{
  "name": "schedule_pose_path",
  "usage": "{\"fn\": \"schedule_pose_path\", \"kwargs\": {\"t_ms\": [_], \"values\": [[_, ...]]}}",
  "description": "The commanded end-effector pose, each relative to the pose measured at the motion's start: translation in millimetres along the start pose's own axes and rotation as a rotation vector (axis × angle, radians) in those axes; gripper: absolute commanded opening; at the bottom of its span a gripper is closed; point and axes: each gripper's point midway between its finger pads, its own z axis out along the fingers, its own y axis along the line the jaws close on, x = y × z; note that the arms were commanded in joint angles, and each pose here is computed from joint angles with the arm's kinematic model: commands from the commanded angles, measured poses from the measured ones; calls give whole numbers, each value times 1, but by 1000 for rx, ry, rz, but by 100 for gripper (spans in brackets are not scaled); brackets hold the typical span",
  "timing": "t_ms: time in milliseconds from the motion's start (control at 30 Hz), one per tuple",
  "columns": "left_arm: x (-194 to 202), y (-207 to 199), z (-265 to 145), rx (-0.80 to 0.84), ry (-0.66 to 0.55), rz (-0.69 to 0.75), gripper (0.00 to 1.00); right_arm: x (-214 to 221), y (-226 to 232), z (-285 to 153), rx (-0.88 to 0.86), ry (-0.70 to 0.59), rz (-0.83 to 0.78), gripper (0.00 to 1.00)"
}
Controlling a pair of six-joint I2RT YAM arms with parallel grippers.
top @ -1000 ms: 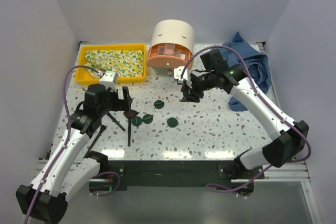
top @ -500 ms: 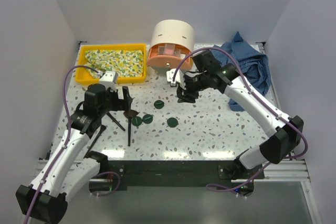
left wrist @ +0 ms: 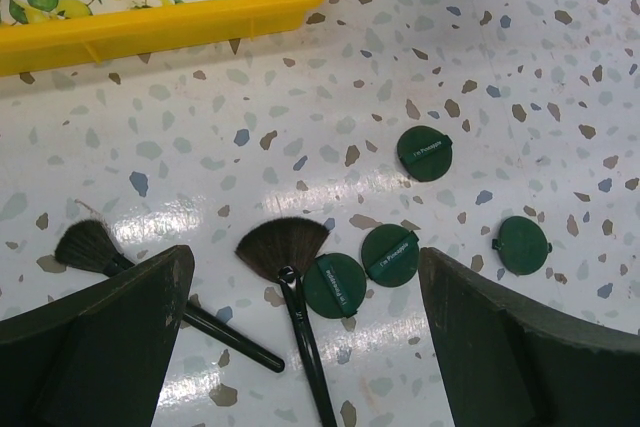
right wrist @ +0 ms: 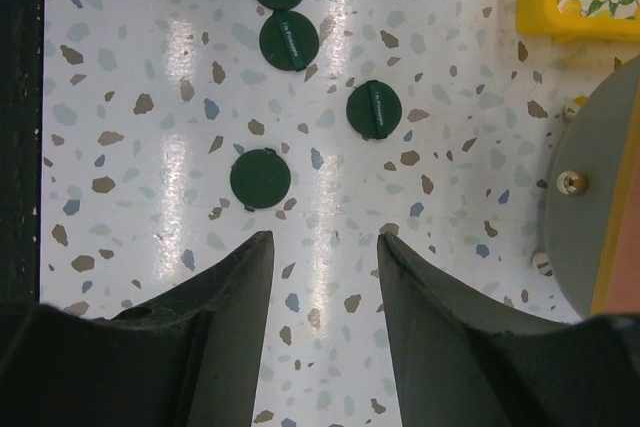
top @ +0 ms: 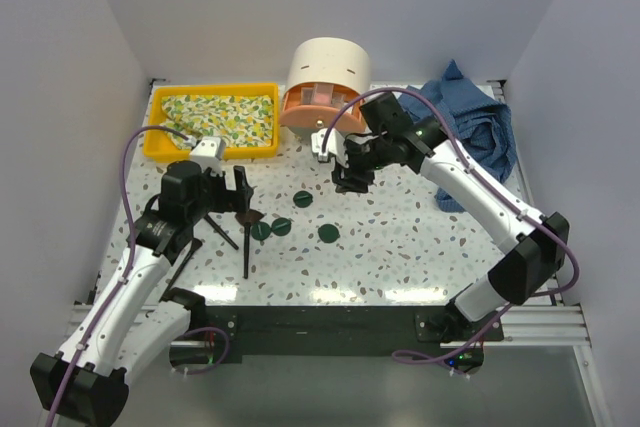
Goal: Organize the makeup
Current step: Close the drawer in the storage box.
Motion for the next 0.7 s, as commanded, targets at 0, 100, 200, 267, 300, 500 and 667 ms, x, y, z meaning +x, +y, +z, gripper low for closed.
{"fn": "schedule_pose_path", "kwargs": {"t_ms": [0, 100, 200, 267, 300, 500, 667], "values": [[-10, -3, 0, 17, -50, -13, 100, -13, -10, -7, 40, -12, -25, 50], [-10, -3, 0, 16, -53, -13, 100, -14, -11, -6, 38, -9, -24, 50], [-10, -3, 0, 16, -51, -13, 100, -13, -13, -4, 37, -3, -23, 50], [-10, -3, -1, 15, -55, -14, 100, -13, -13, -2, 36, -2, -22, 50], [-10, -3, 0, 16, -53, -13, 100, -13, -14, -3, 39, 0, -22, 50], [-10, -3, -1, 16, -54, -13, 100, -13, -16, 0, 38, 8, -20, 50], [-10, -3, 0, 15, -55, -14, 100, -12, -18, 3, 36, 15, -16, 50]]}}
